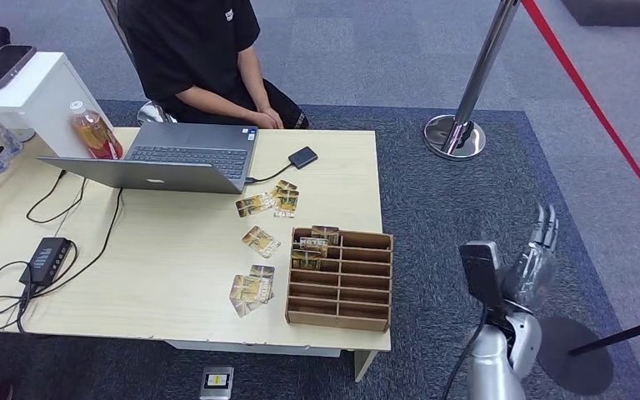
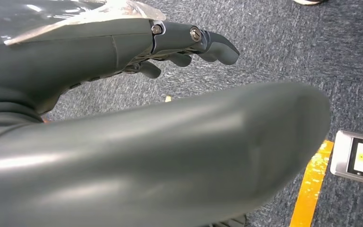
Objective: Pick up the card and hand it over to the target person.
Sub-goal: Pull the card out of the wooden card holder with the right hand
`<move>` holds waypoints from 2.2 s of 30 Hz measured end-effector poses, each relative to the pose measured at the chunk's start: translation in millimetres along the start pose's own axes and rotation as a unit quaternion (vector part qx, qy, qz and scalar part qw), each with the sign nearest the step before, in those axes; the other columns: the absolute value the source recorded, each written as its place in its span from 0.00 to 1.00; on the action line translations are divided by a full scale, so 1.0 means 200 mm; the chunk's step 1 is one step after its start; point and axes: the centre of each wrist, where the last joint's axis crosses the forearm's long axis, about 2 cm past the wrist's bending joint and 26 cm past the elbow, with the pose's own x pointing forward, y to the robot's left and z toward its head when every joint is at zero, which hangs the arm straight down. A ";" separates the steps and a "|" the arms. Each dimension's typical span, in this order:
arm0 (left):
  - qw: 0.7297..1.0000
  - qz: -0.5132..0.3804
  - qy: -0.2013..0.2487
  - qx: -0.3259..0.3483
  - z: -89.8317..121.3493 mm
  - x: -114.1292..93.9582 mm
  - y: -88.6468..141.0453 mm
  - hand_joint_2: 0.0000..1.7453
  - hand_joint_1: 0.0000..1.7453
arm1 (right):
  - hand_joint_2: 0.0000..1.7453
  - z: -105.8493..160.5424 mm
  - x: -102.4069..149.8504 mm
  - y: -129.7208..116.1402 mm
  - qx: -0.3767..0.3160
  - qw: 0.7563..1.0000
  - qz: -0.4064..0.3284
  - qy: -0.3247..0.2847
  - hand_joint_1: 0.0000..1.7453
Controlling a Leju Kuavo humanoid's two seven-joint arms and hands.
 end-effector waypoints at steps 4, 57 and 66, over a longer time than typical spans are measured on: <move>1.000 -0.001 -0.002 -0.001 0.00 0.00 0.00 0.00 0.00 | 1.00 0.01 0.02 0.02 0.026 1.000 0.004 -0.003 0.51; 1.000 -0.011 -0.001 0.011 0.03 0.03 -0.06 0.00 0.00 | 1.00 0.17 0.15 0.23 0.192 0.981 0.016 -0.020 0.36; 1.000 -0.002 0.016 -0.001 -0.01 0.05 -0.01 0.00 0.00 | 1.00 0.13 0.17 0.26 0.201 0.979 0.009 -0.030 0.49</move>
